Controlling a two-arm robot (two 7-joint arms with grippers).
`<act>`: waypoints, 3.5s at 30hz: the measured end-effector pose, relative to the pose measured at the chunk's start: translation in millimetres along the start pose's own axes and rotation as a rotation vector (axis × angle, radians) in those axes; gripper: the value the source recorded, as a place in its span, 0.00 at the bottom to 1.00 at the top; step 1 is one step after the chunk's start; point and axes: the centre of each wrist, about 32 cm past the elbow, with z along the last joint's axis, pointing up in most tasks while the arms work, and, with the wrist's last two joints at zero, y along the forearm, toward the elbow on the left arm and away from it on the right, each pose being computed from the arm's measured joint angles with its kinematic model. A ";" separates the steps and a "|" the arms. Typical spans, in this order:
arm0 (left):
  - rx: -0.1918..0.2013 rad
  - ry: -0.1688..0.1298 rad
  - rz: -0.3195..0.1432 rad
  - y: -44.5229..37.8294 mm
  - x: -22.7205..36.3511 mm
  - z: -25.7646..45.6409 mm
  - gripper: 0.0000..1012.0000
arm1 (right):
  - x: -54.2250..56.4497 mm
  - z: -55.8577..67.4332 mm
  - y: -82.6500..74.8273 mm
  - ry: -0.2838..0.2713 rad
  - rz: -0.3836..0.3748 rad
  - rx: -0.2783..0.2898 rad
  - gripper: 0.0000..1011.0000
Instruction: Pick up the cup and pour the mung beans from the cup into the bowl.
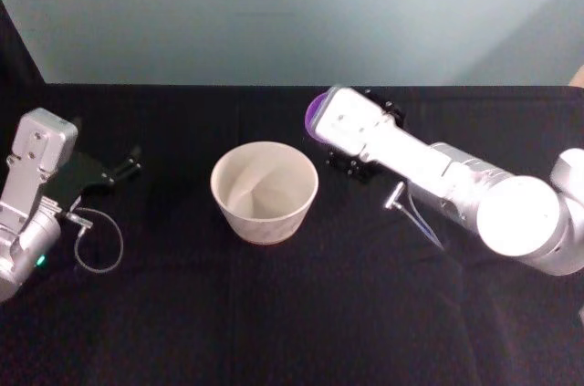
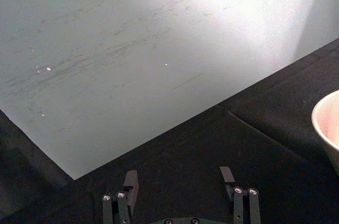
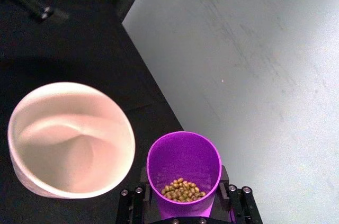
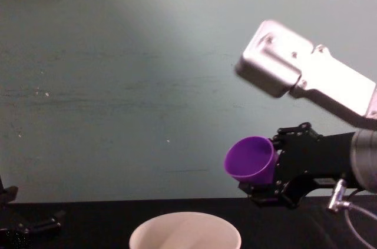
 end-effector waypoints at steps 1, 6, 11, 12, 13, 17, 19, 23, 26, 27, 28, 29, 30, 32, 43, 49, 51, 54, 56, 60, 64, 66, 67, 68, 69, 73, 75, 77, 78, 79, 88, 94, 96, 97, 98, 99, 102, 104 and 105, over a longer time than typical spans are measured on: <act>0.000 0.000 0.000 0.0 0.0 0.0 0.99 | -2.7 2.5 1.2 -0.035 -0.001 -0.001 0.71; 0.000 0.000 0.000 0.0 0.0 0.0 0.99 | -9.9 7.2 4.0 -0.123 -0.007 0.002 0.71; 0.000 0.000 0.000 0.0 0.0 0.0 0.99 | -14.9 9.3 7.0 -0.188 -0.016 0.015 0.71; 0.000 0.000 0.000 0.0 0.0 0.0 0.99 | -16.1 10.2 8.4 -0.209 -0.018 0.017 0.71; 0.000 0.000 0.000 0.0 0.0 0.0 0.99 | -16.6 10.6 9.3 -0.219 -0.020 0.016 0.71; 0.000 0.000 0.000 0.0 0.0 0.0 0.99 | -16.6 14.8 15.4 -0.289 -0.018 0.016 0.71; 0.000 0.000 0.000 0.0 0.0 0.0 0.99 | -16.0 16.7 17.6 -0.313 -0.015 0.014 0.71; 0.000 0.000 0.000 0.0 0.0 0.0 0.99 | -16.9 20.0 23.7 -0.376 0.001 0.008 0.71; 0.000 0.000 0.000 0.0 0.0 0.0 0.99 | -19.2 21.8 26.3 -0.409 0.005 0.005 0.71; 0.000 0.000 0.000 0.0 0.0 0.0 0.99 | -19.9 22.3 27.0 -0.417 0.006 0.005 0.71; 0.000 0.000 0.000 0.0 0.0 0.0 0.99 | -21.8 23.2 28.5 -0.439 0.008 0.002 0.71; 0.000 0.000 0.000 0.0 0.0 0.0 0.99 | -22.8 23.6 29.1 -0.450 0.009 0.001 0.71; 0.000 0.000 0.000 0.0 0.0 0.0 0.99 | -23.6 24.0 29.8 -0.461 0.009 0.000 0.71; 0.000 0.000 0.000 0.0 0.1 0.0 0.99 | -26.2 25.0 31.5 -0.493 0.009 -0.005 0.71; 0.000 0.000 0.000 0.0 0.0 0.0 0.99 | -39.1 32.0 39.3 -0.623 -0.006 -0.024 0.71; 0.000 0.000 0.000 0.0 0.0 0.0 0.99 | -44.7 34.3 43.1 -0.659 -0.006 -0.031 0.71; 0.000 0.000 0.000 0.0 0.0 0.0 0.99 | -46.7 35.3 44.0 -0.673 -0.006 -0.033 0.71; 0.000 0.000 0.000 0.0 0.0 0.0 0.99 | -51.3 37.3 45.5 -0.710 -0.005 -0.037 0.71; 0.000 0.000 0.000 0.0 0.0 0.0 0.99 | -53.5 38.4 45.9 -0.727 -0.003 -0.039 0.71; 0.000 0.000 0.000 0.0 0.0 0.0 0.99 | -57.5 39.9 46.3 -0.764 -0.005 -0.046 0.71; 0.000 0.000 0.000 0.0 0.0 0.0 0.99 | -61.0 40.9 46.9 -0.798 -0.013 -0.055 0.71; 0.000 0.000 0.000 0.0 0.0 0.0 0.99 | -62.8 41.4 47.0 -0.816 -0.018 -0.061 0.71; 0.000 0.000 0.000 0.0 0.0 0.0 0.99 | -63.3 41.5 47.1 -0.821 -0.019 -0.062 0.71; 0.000 0.000 0.000 0.0 0.0 0.0 0.99 | -63.6 41.7 47.1 -0.824 -0.021 -0.063 0.71; 0.000 0.000 0.000 0.0 0.0 0.0 0.99 | -64.3 41.9 47.2 -0.830 -0.023 -0.064 0.71; 0.000 0.000 0.000 0.0 0.0 0.0 0.99 | -66.2 41.9 47.2 -0.842 -0.027 -0.068 0.71; 0.000 0.000 0.000 0.0 0.0 0.0 0.99 | -67.1 42.1 47.1 -0.850 -0.030 -0.070 0.71; 0.000 0.000 0.000 0.0 0.0 0.0 0.99 | -67.7 42.2 47.2 -0.856 -0.032 -0.072 0.71; 0.000 0.000 0.000 0.0 0.0 0.0 0.99 | -68.2 42.1 47.3 -0.863 -0.033 -0.074 0.71; 0.000 0.000 0.000 0.0 0.0 0.0 0.99 | -68.6 42.2 47.3 -0.866 -0.034 -0.075 0.71; 0.000 0.000 0.000 0.0 0.0 0.0 0.99 | -70.8 42.5 47.4 -0.883 -0.033 -0.077 0.71; 0.000 0.000 0.000 0.0 0.0 0.0 0.99 | -70.8 42.6 47.4 -0.885 -0.030 -0.076 0.71; 0.000 0.000 0.000 0.0 0.0 0.0 0.99 | -70.7 42.5 47.3 -0.885 -0.030 -0.076 0.71; 0.000 0.000 0.000 0.0 0.0 0.0 0.99 | -70.6 42.5 47.4 -0.884 -0.030 -0.076 0.71; 0.000 0.000 0.000 0.0 0.0 0.0 0.99 | -70.7 42.5 47.3 -0.884 -0.029 -0.076 0.71; 0.000 0.000 0.000 0.0 0.0 0.0 0.99 | -70.7 42.5 47.3 -0.884 -0.029 -0.076 0.71; 0.000 0.000 0.000 0.0 0.0 0.0 0.99 | -70.8 42.9 47.4 -0.884 -0.031 -0.075 0.71; 0.000 0.000 0.000 0.0 0.0 0.0 0.99 | -71.0 42.9 47.4 -0.884 -0.030 -0.075 0.71; 0.000 0.000 0.000 0.0 0.0 0.0 0.99 | -71.1 42.9 47.3 -0.886 -0.031 -0.075 0.71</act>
